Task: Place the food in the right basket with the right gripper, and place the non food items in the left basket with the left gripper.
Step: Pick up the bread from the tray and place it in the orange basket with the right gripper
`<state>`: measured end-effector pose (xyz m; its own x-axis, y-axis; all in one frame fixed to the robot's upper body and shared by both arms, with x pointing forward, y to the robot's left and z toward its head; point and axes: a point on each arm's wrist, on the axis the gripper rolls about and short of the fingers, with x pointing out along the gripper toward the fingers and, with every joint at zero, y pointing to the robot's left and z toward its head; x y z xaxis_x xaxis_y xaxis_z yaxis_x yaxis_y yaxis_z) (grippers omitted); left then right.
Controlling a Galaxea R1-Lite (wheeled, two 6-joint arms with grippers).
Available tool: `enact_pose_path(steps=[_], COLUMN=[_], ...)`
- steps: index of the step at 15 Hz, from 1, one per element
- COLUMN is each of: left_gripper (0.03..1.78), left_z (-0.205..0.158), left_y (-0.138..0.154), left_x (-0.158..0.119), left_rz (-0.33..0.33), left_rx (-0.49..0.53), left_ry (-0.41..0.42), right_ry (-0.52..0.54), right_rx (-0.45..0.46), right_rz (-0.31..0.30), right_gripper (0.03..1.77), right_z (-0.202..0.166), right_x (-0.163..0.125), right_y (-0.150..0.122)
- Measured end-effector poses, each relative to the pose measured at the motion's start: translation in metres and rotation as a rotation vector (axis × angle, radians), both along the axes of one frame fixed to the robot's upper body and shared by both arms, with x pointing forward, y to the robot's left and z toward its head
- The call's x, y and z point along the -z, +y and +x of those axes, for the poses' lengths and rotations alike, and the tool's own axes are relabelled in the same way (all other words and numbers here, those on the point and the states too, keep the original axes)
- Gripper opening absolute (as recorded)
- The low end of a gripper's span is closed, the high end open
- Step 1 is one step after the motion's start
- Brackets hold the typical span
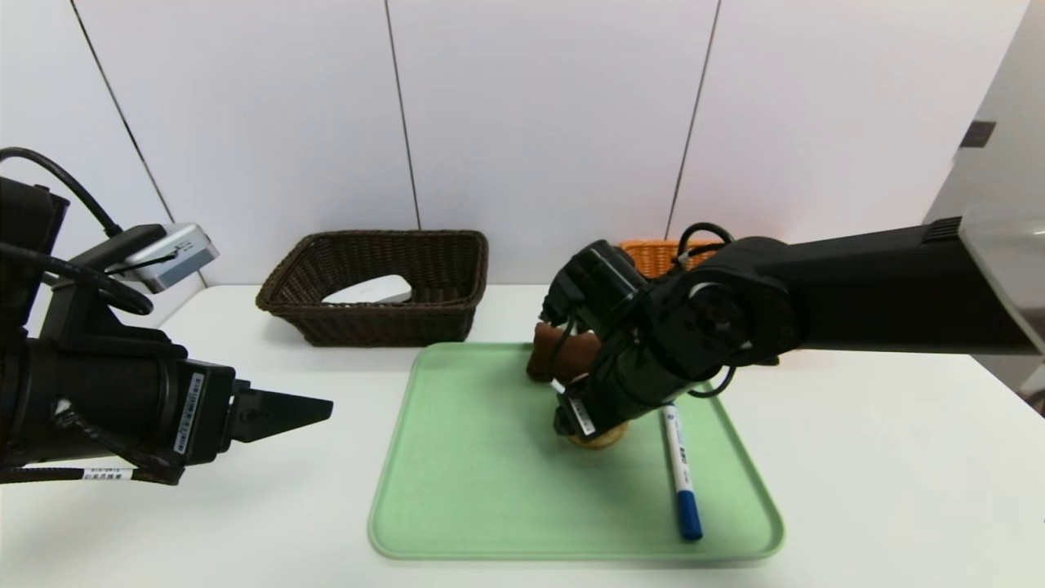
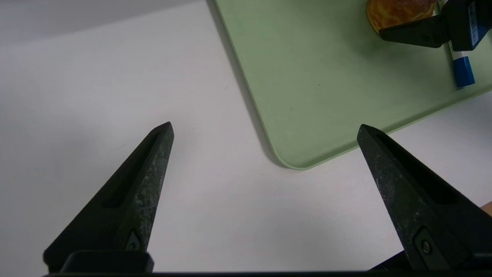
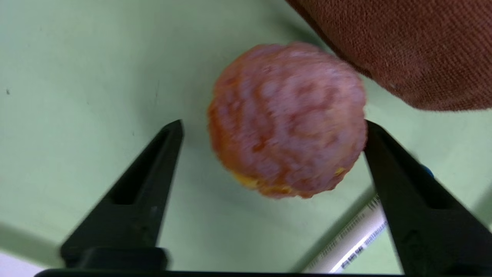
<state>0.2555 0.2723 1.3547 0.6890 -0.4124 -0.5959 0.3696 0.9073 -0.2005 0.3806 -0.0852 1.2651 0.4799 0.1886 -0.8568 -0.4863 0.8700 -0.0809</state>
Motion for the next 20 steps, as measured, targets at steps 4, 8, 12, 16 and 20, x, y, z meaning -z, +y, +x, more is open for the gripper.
enact_pose_path(steps=[4,8,12,16,20], left_gripper=[1.69,1.69,1.69,1.69,1.69], left_z=[0.000,0.000,-0.001,-0.001,-0.002], left_y=[0.000,0.000,0.000,0.000,0.001], left_x=[0.000,0.000,0.001,0.000,0.000], left_rz=[0.000,0.000,0.000,-0.001,-0.002], left_rx=[0.000,-0.001,-0.001,-0.002,-0.001], left_ry=[0.000,0.001,0.001,-0.001,-0.002], right_ry=[0.001,-0.028,-0.147,-0.338,-0.476], right_rx=[0.006,0.011,0.003,-0.062,-0.119], right_rz=[-0.002,0.025,0.103,0.119,0.000], right_gripper=[0.95,0.83,0.83,0.83,0.83], right_z=[0.007,0.007,0.000,-0.011,-0.005], right_x=[0.010,-0.004,-0.055,-0.116,-0.143], right_y=[0.004,-0.001,-0.017,-0.050,-0.092])
